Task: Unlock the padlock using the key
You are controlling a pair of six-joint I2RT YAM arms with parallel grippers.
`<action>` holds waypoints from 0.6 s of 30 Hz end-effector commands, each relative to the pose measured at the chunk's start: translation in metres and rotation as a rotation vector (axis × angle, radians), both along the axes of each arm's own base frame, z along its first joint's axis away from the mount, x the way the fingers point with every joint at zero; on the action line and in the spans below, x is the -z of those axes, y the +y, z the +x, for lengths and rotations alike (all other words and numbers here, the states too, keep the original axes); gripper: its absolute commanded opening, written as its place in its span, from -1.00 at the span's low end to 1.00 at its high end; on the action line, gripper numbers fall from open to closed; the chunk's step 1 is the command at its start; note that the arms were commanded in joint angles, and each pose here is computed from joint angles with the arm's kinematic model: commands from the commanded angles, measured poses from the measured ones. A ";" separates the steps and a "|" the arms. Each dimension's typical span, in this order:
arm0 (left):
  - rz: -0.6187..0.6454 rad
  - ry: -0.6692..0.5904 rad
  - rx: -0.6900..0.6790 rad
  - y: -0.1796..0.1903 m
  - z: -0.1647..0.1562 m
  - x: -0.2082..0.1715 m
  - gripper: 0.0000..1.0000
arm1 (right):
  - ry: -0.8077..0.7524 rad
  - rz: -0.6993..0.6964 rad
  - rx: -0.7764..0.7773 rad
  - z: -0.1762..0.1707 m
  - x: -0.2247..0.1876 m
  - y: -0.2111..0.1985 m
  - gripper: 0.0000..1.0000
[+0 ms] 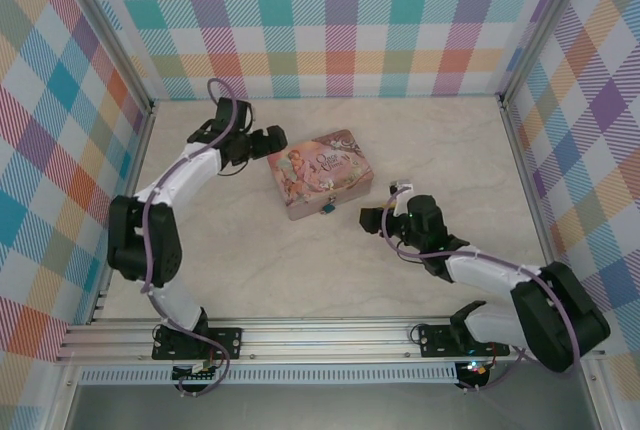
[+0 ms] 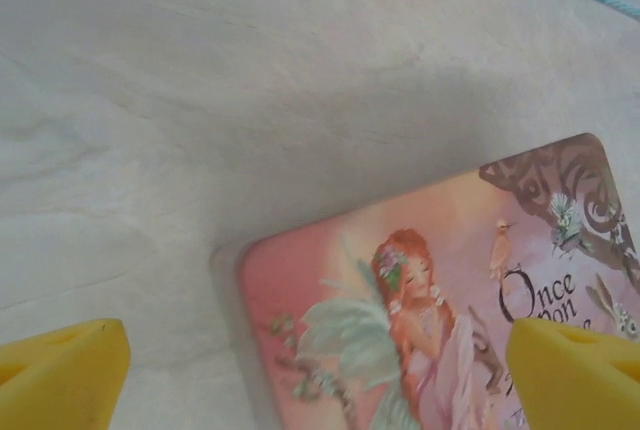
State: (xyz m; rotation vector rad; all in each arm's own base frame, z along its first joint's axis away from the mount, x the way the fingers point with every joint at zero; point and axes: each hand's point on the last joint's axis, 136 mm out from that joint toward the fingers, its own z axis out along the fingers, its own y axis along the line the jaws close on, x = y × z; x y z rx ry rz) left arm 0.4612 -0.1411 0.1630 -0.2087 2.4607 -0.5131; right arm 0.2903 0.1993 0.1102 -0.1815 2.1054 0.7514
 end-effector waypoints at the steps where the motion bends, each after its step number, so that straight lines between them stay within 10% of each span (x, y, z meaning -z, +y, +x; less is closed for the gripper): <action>1: -0.028 -0.031 0.186 -0.024 0.014 0.002 0.99 | 0.061 -0.020 0.009 -0.008 0.003 -0.009 0.55; 18: 0.059 0.113 0.501 -0.055 0.041 0.077 0.96 | 0.061 -0.020 0.018 -0.023 -0.004 -0.025 0.89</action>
